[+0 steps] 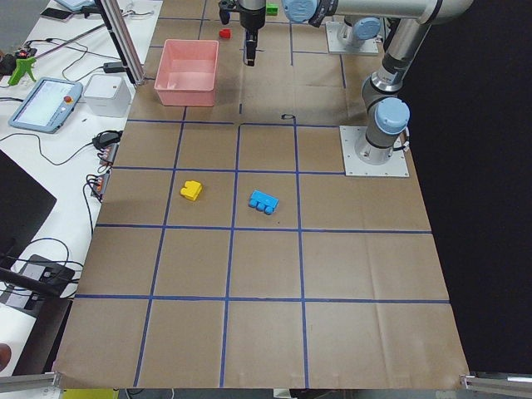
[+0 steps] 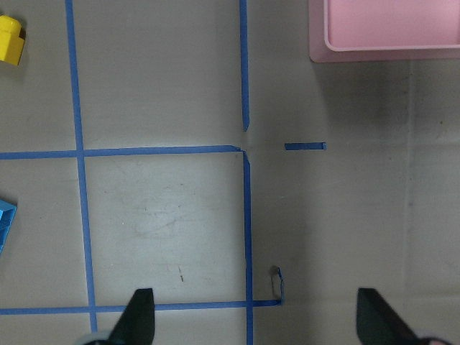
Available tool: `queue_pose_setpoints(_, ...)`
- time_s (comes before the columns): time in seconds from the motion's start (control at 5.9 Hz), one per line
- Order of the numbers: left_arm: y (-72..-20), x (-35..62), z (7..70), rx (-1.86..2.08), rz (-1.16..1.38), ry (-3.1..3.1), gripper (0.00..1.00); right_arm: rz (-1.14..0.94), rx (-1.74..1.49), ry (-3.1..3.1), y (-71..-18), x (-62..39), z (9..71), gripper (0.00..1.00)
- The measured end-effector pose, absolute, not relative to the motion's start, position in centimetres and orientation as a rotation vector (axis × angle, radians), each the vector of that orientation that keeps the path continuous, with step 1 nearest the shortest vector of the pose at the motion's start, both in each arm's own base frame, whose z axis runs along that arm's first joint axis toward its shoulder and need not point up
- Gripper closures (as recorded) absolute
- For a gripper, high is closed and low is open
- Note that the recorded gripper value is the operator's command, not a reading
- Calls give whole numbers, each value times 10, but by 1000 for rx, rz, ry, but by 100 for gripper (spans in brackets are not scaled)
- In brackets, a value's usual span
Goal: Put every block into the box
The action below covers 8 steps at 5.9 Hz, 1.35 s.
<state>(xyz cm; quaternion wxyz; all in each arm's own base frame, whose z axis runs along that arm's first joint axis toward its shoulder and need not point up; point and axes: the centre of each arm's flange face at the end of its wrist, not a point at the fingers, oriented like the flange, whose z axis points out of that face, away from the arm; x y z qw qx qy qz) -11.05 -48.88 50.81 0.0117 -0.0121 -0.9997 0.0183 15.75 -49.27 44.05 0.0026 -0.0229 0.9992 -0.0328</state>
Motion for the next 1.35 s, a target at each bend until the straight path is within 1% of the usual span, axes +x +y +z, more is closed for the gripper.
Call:
queue_pose_setpoints(0.68,-489,-98,502,-53,38,-3119,1,-99,-75,3132,-493,157,440,0)
queue_pose_setpoints(0.85,-493,-65,500,-89,25,-3119,1,-99,-76,3131,-493,157,440,0)
queue_pose_setpoints(1.02,-496,-9,499,-101,14,-3118,1,-99,-75,3130,-493,155,439,0)
queue_pose_setpoints(1.35,-488,132,484,-145,-7,-3104,1,-115,-122,3139,-497,143,440,0)
